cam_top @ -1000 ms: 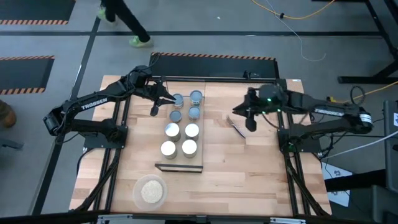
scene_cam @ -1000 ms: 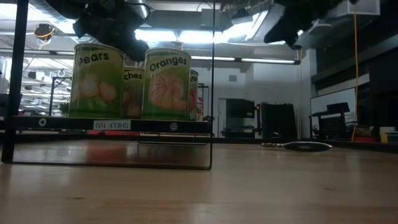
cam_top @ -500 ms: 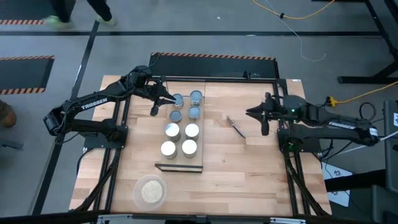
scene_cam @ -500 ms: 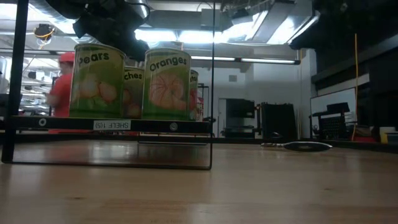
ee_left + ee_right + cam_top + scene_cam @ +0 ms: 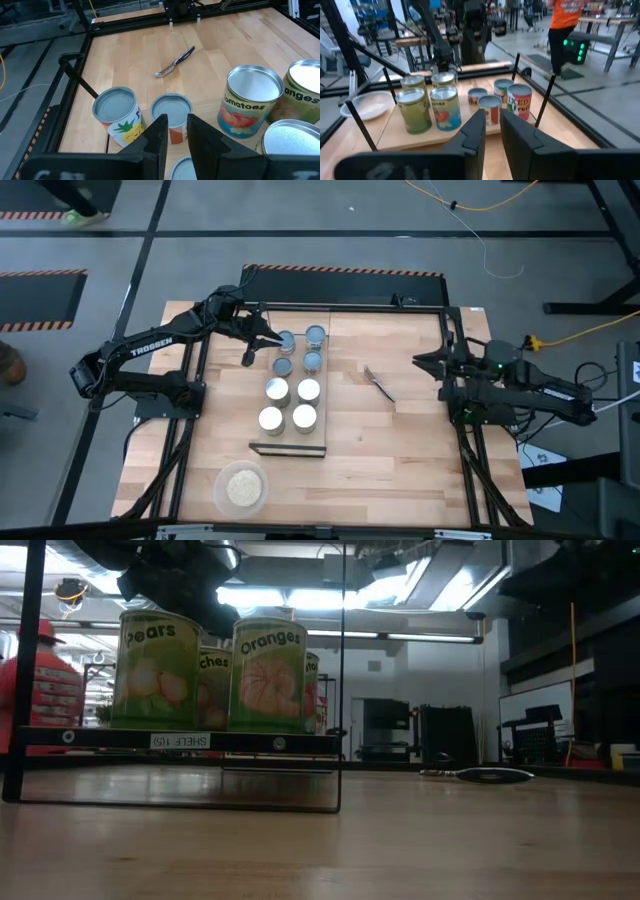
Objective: Pick and place cans onto a shelf
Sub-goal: Return to Home Position
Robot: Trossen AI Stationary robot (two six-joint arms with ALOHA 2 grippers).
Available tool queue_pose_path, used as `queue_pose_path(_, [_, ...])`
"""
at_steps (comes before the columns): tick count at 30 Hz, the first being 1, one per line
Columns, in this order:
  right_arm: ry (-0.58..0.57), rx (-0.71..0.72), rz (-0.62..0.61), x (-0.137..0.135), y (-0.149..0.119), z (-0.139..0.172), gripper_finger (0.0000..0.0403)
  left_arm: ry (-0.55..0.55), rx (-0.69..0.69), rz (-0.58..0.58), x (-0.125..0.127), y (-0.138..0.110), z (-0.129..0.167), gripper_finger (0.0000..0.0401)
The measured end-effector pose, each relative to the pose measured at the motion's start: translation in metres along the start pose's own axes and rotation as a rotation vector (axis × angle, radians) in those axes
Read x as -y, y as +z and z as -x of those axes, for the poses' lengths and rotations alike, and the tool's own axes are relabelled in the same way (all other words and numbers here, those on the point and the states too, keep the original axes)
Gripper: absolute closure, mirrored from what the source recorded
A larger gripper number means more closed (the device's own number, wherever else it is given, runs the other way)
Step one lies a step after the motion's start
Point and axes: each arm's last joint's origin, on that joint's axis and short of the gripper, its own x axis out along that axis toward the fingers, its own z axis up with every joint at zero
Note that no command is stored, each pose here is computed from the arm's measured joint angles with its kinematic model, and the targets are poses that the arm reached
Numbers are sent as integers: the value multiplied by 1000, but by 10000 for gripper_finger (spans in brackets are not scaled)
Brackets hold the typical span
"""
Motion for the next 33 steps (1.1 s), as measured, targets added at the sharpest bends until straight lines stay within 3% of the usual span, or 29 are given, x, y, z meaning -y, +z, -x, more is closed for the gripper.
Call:
queue_pose_path(14, [8, 117, 5, 0, -21, 21, 339, 0, 0, 0, 0, 0, 0, 336])
queue_pose_path(33, [-2, 98, -20, 4, -62, -6, 339, 0, 0, 0, 0, 0, 0, 336])
